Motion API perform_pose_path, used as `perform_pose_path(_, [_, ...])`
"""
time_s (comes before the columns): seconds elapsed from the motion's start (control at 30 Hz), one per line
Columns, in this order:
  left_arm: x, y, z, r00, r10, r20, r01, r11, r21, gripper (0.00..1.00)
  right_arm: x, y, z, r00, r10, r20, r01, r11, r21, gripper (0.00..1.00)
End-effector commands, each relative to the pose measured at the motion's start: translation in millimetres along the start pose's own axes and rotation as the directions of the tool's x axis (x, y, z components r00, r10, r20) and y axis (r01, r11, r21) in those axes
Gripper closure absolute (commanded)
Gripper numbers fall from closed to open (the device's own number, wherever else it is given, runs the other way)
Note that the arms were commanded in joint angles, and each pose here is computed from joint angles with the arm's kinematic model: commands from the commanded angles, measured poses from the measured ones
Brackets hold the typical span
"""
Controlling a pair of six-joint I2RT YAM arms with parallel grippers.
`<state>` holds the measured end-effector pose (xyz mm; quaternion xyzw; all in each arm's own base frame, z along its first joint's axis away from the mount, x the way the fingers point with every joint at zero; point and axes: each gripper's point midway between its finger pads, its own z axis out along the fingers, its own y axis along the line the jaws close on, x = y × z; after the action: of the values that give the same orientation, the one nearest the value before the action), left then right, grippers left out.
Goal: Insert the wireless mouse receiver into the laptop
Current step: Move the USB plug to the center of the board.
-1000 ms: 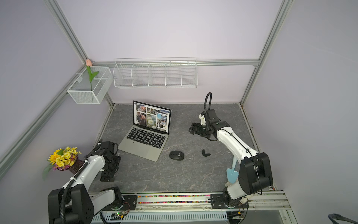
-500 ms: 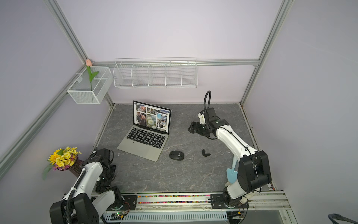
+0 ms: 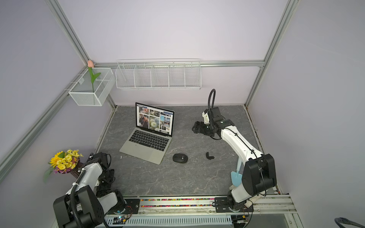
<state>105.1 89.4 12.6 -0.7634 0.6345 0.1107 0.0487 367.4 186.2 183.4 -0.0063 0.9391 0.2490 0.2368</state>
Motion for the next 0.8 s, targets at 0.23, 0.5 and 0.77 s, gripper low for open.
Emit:
perform_pose_path(0.23, [23.0,4.1,20.3,0.996,-0.021,-0.088,0.029,0.995,0.098,0.0,-4.4,-8.7,-1.8,1.0,-0.022,0.003,0.022,0.998,0.055,0.11])
perform_pose_path(0.5, [50.5,-18.6,9.2,0.97,0.027,-0.243,0.026,0.977,0.212,0.0,-8.1,-6.1,-4.3,0.999,-0.03,0.014,0.029,0.998,0.051,0.11])
perform_pose_path(0.77, [60.4,-51.4,-5.1,0.974,0.154,-0.167,-0.098,0.947,0.305,0.0,-7.3,-6.0,-7.2,0.999,-0.032,0.022,0.031,0.998,0.05,0.11])
